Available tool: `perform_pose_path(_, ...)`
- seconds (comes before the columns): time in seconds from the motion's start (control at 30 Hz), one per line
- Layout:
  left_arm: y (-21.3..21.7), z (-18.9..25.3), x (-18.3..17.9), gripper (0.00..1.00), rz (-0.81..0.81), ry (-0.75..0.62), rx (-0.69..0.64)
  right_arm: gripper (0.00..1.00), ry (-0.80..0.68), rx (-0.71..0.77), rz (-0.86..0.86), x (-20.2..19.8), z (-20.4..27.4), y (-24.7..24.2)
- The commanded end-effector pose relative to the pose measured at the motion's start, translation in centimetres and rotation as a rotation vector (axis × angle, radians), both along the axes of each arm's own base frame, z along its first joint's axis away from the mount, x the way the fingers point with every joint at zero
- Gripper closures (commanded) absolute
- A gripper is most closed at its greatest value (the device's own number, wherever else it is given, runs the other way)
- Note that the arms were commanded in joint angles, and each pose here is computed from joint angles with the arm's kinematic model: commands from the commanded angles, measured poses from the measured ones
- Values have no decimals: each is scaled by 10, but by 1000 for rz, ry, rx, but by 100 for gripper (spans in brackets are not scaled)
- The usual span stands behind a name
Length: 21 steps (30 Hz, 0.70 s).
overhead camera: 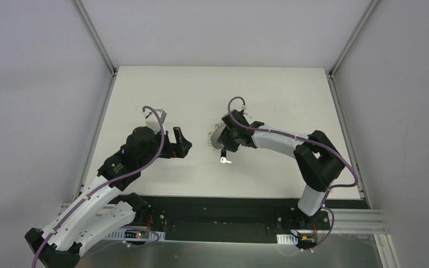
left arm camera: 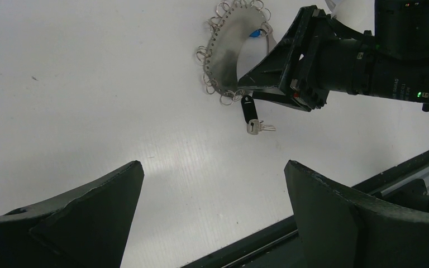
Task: Put the keys on the keyring
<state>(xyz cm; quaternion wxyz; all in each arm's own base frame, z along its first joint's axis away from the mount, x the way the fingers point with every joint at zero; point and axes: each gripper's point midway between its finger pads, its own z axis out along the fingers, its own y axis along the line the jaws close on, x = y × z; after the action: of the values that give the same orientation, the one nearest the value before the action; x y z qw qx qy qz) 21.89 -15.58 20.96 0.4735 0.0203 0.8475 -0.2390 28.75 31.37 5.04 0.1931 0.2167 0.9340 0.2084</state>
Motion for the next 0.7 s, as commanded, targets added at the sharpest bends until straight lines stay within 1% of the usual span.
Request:
perform_pose_path(0.0, -3, 4, 3, 0, -2, -13, -32, 59, 0, 43, -31, 6, 4, 9)
perform_pose_path(0.07, -4, 4, 2, 0, -4, -13, -32, 62, 8, 42, -39, 6, 1, 9)
perform_pose_path(0.33, -4, 4, 2, 0, -5, -12, -34, 66, 33, 42, -40, 2, -8, 9)
perform_pose_path(0.47, -3, 4, 2, 0, -4, -14, -34, 73, 38, 47, -46, 2, -9, 10)
perform_pose_path(0.67, -3, 4, 2, 0, -4, -14, -35, 76, 30, 40, -55, 3, -9, 7)
